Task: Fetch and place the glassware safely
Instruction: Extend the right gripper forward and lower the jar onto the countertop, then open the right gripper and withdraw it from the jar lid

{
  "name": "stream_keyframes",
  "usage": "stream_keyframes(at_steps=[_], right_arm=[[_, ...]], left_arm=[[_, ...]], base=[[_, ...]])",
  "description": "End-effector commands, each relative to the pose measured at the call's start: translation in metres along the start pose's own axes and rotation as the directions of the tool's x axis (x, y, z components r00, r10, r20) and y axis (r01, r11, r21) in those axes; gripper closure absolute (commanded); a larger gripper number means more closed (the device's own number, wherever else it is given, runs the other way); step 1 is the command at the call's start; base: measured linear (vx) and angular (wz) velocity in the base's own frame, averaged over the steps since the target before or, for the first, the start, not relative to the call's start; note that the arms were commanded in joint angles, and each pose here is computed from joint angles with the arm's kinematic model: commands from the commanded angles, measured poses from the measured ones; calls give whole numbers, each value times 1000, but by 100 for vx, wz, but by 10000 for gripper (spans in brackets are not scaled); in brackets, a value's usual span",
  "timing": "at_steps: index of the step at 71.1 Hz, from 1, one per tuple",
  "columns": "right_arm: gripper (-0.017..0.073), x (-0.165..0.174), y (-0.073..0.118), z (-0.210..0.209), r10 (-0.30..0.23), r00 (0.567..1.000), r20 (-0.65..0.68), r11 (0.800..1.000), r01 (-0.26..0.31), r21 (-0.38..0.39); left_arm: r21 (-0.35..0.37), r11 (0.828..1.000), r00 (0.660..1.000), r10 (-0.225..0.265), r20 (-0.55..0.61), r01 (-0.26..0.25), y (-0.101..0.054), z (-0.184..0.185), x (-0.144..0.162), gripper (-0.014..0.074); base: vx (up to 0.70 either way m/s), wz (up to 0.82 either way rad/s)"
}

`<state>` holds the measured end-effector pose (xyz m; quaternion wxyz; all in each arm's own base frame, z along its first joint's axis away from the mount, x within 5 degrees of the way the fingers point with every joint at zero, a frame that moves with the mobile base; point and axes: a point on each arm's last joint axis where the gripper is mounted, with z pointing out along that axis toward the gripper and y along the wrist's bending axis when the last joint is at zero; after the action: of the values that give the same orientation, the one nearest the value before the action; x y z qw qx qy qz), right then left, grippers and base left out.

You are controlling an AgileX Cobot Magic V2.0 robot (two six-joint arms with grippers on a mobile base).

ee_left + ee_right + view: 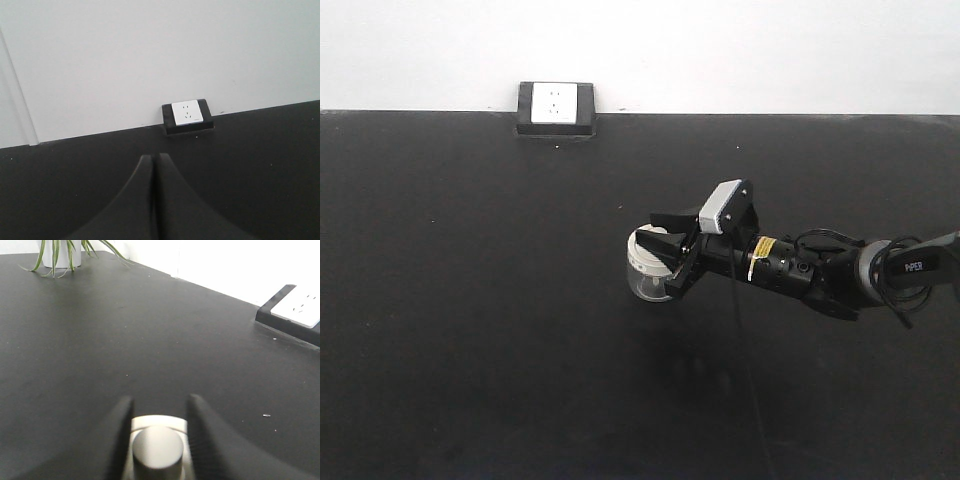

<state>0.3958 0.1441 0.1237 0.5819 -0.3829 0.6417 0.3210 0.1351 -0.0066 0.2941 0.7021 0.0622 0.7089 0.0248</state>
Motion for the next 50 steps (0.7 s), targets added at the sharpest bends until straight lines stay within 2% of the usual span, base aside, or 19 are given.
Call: stream_keyframes(at_steps=[1,10,17,33,50], right_arm=[[106,-34,-6,-3,-46,990,130,999,45,10],[-50,-34,-6,-3,-46,990,130,999,45,10],[-90,-34,-6,-3,-46,990,131,999,45,9],[-46,-47,-5,-6,-64,987,146,998,63,13],[26,-89,-4,-16,-91,988,122,995,84,61]], left_arm=[[-1,1000,995,-11,99,12,1,0,-16,601],[-1,1000,995,-11,99,12,1,0,-16,601],[-1,1000,995,-11,99,12,1,0,-16,601],[-1,1000,995,-11,99,12,1,0,-16,601],[-1,1000,995,-11,99,12,1,0,-16,601]], base=[[0,0],[0,0],[0,0],[0,0],[0,0]])
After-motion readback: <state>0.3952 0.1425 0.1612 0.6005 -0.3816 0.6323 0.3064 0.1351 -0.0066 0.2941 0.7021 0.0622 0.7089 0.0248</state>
